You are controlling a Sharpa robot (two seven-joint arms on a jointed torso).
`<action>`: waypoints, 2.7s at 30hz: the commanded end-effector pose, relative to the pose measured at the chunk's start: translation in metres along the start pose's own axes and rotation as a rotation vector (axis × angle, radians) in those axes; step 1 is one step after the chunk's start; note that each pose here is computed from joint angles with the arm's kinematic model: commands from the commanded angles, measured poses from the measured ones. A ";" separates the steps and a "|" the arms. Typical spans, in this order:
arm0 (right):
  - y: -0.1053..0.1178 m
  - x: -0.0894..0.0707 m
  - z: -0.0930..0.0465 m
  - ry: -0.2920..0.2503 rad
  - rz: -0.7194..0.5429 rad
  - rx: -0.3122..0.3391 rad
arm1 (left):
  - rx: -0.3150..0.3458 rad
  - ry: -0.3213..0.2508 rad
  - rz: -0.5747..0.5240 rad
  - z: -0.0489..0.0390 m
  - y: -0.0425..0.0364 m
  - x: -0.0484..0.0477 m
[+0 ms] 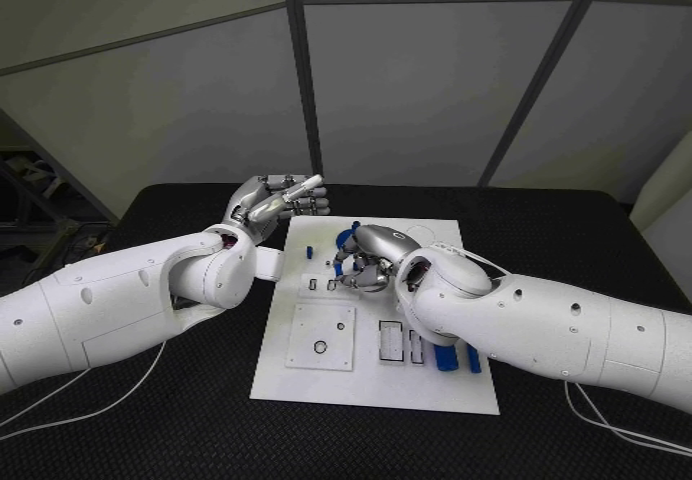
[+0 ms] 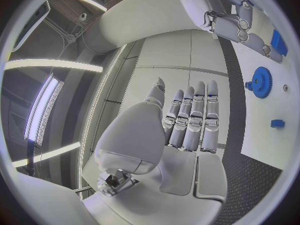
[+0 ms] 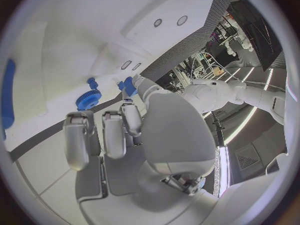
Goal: Assemble the parts on the task board
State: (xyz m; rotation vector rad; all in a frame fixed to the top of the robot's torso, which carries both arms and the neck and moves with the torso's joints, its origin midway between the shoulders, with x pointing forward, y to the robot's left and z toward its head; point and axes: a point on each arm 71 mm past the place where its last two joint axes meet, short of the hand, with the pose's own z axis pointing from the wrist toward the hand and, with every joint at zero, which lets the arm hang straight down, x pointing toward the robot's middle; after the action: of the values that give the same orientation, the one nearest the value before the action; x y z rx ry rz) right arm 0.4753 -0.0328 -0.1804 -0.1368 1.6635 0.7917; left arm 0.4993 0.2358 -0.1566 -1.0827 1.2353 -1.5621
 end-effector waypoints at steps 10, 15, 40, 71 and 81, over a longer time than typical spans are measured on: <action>0.001 0.014 0.000 0.036 -0.045 0.011 | 0.006 0.006 -0.005 0.0009 -0.0013 0.0019; 0.000 0.017 0.000 0.044 -0.053 0.015 | 0.006 0.006 -0.005 0.0010 -0.0013 0.0019; -0.005 0.022 0.001 0.074 -0.083 0.051 | 0.001 0.011 -0.007 0.0011 -0.0009 0.0018; -0.006 0.023 0.004 0.079 -0.095 0.054 | -0.002 0.019 -0.011 0.0010 -0.0007 0.0020; -0.004 0.021 0.003 0.042 -0.080 0.053 | -0.003 0.019 -0.012 0.0013 -0.0005 0.0024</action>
State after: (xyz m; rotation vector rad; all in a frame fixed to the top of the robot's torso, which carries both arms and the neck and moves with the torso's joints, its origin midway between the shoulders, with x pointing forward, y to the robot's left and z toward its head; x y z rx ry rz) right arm 0.4742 -0.0267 -0.2012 -0.1929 1.7137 0.6944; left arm 0.4998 0.2348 -0.1571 -1.0873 1.2443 -1.5671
